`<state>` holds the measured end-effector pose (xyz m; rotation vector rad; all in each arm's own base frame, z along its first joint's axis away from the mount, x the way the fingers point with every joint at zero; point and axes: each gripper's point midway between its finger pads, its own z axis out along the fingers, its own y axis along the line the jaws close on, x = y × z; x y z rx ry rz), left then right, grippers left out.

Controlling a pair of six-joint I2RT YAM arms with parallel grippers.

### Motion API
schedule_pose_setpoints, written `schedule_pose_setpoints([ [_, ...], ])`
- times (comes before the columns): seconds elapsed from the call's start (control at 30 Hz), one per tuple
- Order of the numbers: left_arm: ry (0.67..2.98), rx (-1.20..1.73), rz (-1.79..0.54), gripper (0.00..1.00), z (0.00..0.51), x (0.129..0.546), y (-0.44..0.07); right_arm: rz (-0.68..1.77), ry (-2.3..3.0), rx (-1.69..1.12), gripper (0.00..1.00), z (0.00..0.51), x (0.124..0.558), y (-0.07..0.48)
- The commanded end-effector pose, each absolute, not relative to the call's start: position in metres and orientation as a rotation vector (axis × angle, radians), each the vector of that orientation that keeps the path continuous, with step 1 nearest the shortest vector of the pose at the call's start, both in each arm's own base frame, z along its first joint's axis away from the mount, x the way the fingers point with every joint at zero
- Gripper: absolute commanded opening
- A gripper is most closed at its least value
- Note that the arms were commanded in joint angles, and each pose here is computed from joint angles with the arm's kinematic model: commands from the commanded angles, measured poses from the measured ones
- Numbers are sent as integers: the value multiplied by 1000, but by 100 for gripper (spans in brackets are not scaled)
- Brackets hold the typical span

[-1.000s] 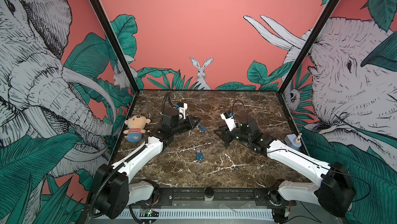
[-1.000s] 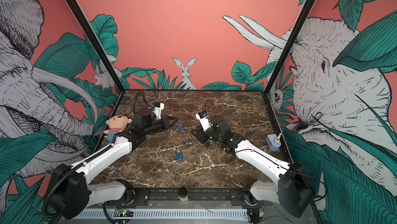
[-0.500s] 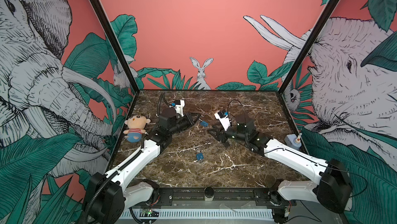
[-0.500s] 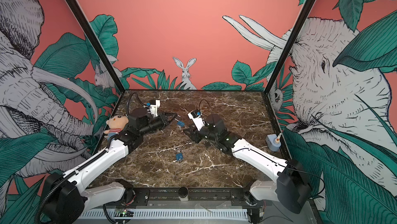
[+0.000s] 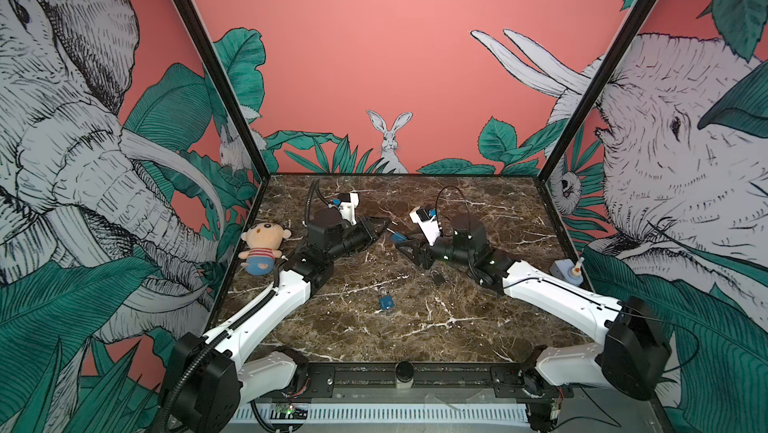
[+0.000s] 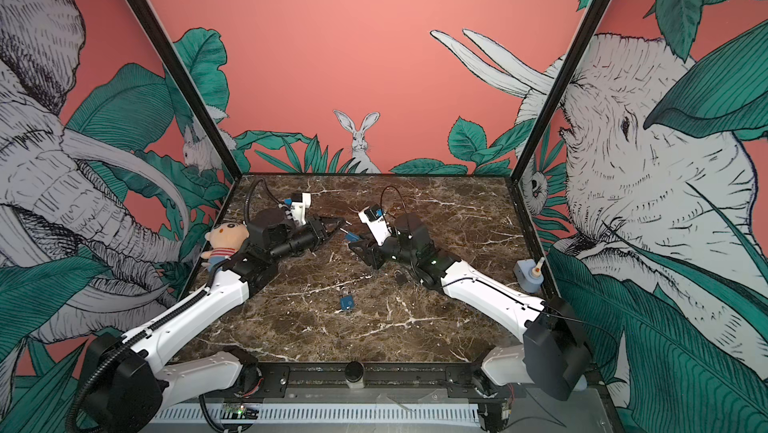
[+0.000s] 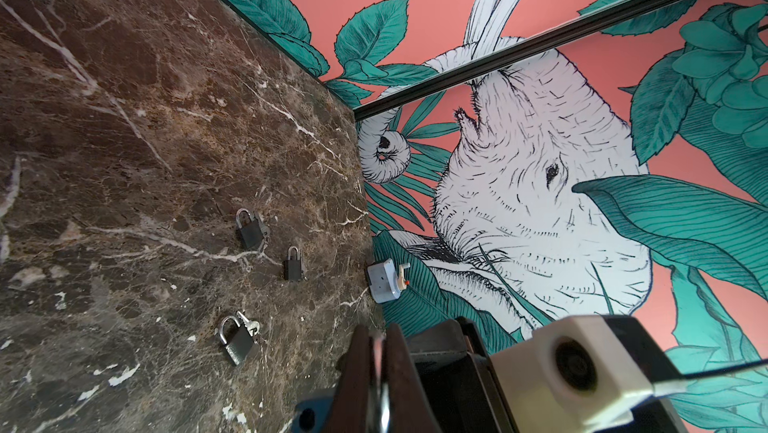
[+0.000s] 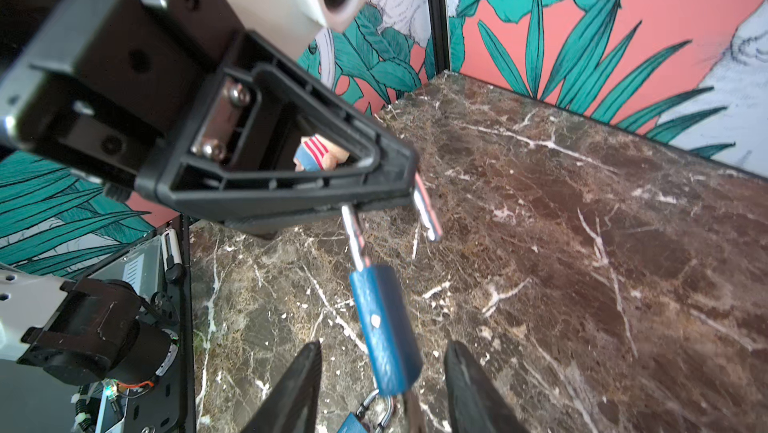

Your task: Lock with the key

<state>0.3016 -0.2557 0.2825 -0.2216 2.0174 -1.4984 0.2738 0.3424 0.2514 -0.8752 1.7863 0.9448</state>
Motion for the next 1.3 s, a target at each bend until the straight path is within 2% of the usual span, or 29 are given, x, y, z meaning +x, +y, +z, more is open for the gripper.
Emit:
schedule_pose_setpoints([
  [0.0,1893,-163,-1569,0,326,299,-258,981,1705,-892,42,273,277,351],
  [0.27,1879,-155,-1599,0,330,300,-262,993,1694,-900,27,276,277,354],
  [0.43,1876,-158,-1605,0,331,301,-262,991,1698,-898,23,276,277,353],
  [0.67,1867,-160,-1612,0,333,300,-262,991,1690,-890,29,280,279,352],
  [1.27,1891,-168,-1603,0,323,301,-262,987,1676,-875,30,286,284,352],
])
